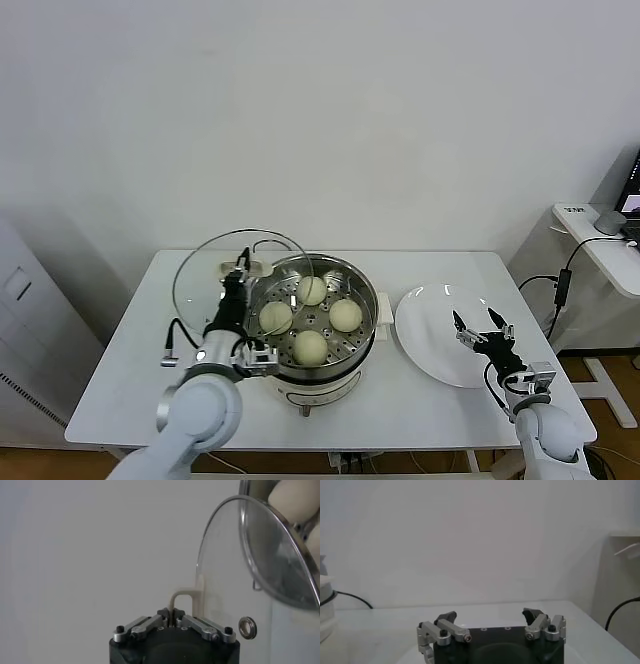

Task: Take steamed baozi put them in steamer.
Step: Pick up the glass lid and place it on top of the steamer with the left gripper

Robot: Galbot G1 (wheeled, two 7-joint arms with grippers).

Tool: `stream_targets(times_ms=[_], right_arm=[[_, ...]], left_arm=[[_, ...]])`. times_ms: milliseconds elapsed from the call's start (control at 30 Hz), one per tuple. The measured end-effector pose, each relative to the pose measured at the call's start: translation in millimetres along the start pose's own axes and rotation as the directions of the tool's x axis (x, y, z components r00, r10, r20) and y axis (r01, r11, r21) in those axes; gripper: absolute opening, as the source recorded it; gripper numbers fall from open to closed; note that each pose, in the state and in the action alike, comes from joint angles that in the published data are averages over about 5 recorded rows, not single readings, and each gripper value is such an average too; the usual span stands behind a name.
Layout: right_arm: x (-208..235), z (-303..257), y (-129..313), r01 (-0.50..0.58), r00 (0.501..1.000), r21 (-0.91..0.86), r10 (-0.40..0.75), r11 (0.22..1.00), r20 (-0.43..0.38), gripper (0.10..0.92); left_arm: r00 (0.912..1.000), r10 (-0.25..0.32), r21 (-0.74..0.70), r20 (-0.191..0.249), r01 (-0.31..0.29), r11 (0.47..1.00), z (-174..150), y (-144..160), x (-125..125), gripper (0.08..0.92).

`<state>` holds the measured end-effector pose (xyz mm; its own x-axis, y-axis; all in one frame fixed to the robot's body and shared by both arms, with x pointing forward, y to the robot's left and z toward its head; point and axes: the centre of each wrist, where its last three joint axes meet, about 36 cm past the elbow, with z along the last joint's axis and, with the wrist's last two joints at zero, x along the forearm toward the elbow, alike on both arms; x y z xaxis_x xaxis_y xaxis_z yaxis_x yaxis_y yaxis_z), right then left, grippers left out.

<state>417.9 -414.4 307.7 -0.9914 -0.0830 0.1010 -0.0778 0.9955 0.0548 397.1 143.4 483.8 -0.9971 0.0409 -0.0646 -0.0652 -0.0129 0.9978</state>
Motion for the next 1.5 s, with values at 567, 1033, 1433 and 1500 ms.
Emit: stream_targets(times_ms=[567, 1033, 1433, 1500], right_arm=[[1, 4, 2, 0.002, 1.000, 0.002, -0.002, 1.000, -0.008, 0.823], [2, 5, 3, 0.003, 1.000, 0.004, -0.003, 1.000, -0.013, 0.823], [3, 8, 0, -0.001, 1.000, 0.006, 0.001, 1.000, -0.019, 0.823], [3, 8, 0, -0.001, 1.000, 0.006, 0.001, 1.000, -0.019, 0.823]], left_arm=[[0.9978, 0.030, 0.002, 0.059, -0.030, 1.000, -49, -21, 6, 0.113], [0.9958, 0.045, 0.003, 0.080, -0.045, 0.999, -77, -31, 10, 0.113], [0.9959, 0.048, 0.014, 0.077, -0.049, 0.999, -100, -36, 10, 0.113], [0.9958, 0.050, 0.016, 0.077, -0.051, 0.999, -104, -37, 10, 0.113]])
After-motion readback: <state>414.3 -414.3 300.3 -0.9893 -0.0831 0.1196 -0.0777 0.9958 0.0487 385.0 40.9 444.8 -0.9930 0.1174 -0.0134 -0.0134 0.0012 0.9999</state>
